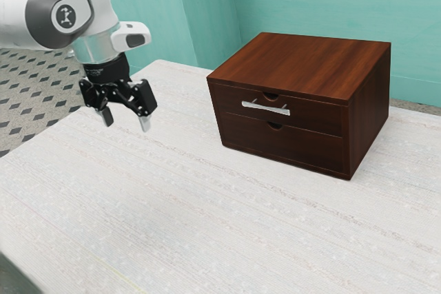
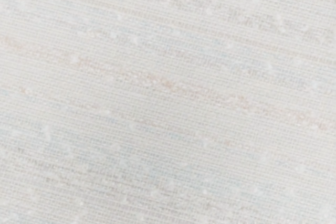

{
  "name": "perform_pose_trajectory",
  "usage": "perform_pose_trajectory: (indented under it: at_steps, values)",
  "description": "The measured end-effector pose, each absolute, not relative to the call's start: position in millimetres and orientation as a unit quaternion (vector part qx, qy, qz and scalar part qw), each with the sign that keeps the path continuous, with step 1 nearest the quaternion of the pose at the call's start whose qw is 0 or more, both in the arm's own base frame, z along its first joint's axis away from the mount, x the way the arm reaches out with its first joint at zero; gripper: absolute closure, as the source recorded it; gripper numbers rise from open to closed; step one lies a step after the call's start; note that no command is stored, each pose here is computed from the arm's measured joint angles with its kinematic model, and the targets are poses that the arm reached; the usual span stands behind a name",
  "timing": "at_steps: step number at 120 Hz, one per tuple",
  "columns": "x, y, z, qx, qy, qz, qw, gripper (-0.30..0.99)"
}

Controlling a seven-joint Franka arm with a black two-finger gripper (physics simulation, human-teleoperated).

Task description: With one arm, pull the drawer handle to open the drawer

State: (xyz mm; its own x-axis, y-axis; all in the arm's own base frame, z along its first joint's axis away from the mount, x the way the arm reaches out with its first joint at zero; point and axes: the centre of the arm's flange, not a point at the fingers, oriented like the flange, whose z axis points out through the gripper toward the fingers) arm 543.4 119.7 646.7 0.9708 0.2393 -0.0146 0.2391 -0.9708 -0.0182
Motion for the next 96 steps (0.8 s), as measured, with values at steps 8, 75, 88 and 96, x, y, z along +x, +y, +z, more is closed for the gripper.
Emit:
perform_pose_trajectory:
  at_steps: [8,75,88,96]
  values:
    - [546,106,647,-0.994,-0.109,0.008,0.008,0.0]
    - [547,6,725,-0.972,-0.23,-0.051,-0.019,0.0]
    - [550,3,722,-0.946,-0.319,-0.048,-0.033,0.0]
    - [552,3,720,-0.928,-0.366,-0.045,-0.042,0.0]
